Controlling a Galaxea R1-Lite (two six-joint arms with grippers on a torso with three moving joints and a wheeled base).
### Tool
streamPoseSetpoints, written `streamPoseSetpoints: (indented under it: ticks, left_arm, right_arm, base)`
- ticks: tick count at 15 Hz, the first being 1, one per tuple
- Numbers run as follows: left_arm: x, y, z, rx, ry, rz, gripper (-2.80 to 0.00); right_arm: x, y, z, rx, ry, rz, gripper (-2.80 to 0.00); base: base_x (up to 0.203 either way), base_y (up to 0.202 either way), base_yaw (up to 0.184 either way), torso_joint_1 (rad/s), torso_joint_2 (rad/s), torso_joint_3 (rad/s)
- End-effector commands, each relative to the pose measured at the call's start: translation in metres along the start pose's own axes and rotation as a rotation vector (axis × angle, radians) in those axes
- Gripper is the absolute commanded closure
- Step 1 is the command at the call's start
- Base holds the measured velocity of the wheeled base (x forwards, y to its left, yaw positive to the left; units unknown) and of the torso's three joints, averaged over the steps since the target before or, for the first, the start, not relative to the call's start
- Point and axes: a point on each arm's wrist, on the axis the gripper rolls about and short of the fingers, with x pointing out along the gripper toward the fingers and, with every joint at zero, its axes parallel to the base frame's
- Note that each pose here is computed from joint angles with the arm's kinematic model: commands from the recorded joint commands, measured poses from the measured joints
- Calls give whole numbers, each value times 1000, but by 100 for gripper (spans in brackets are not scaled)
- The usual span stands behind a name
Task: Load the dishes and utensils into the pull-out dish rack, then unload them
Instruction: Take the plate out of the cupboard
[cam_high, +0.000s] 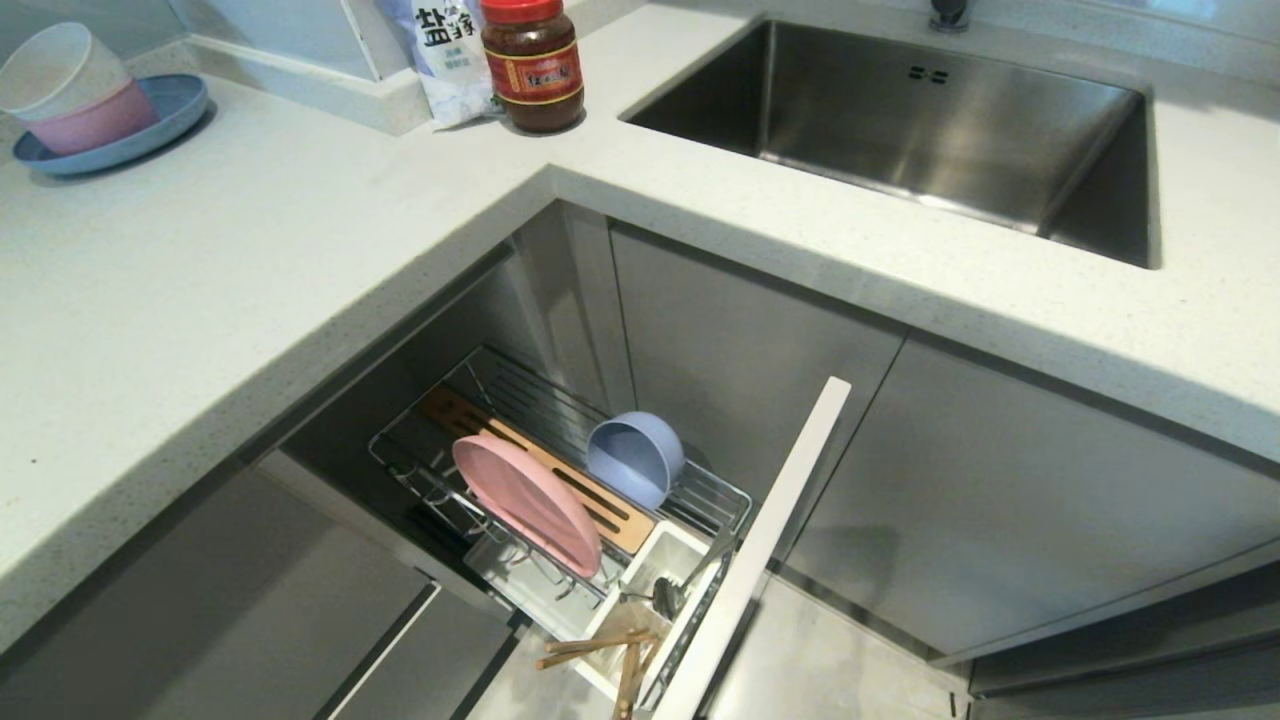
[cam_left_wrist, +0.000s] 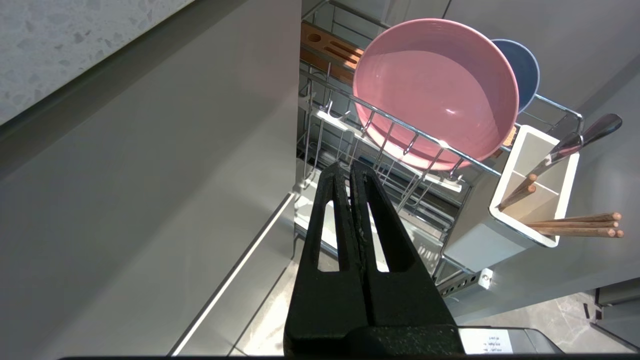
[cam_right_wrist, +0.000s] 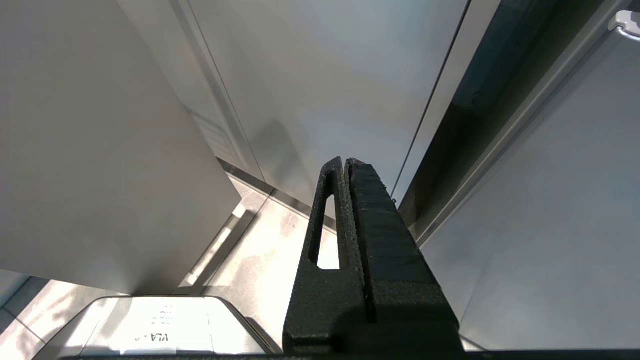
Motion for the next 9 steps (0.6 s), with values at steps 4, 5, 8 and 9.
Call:
streamPoseSetpoints:
  ticks: [4,5,8,9]
  left_arm:
    - [2,0,-7,-1,27,2,0]
    - [2,0,-7,-1,26,1,0]
    - [2,0,-7,-1,27,1,0]
    - [2,0,-7,-1,27,2,0]
  right_arm:
    - [0,0,-1,0,-2,1,0]
    - [0,0,-1,0,-3,0,0]
    - [0,0,0,0,-3,0,0]
    - [0,0,0,0,-3,0,0]
  base:
    - [0,0,0,0,0,0]
    - [0,0,0,0,0,0]
    - [0,0,0,0,0,0]
    - [0,0,0,0,0,0]
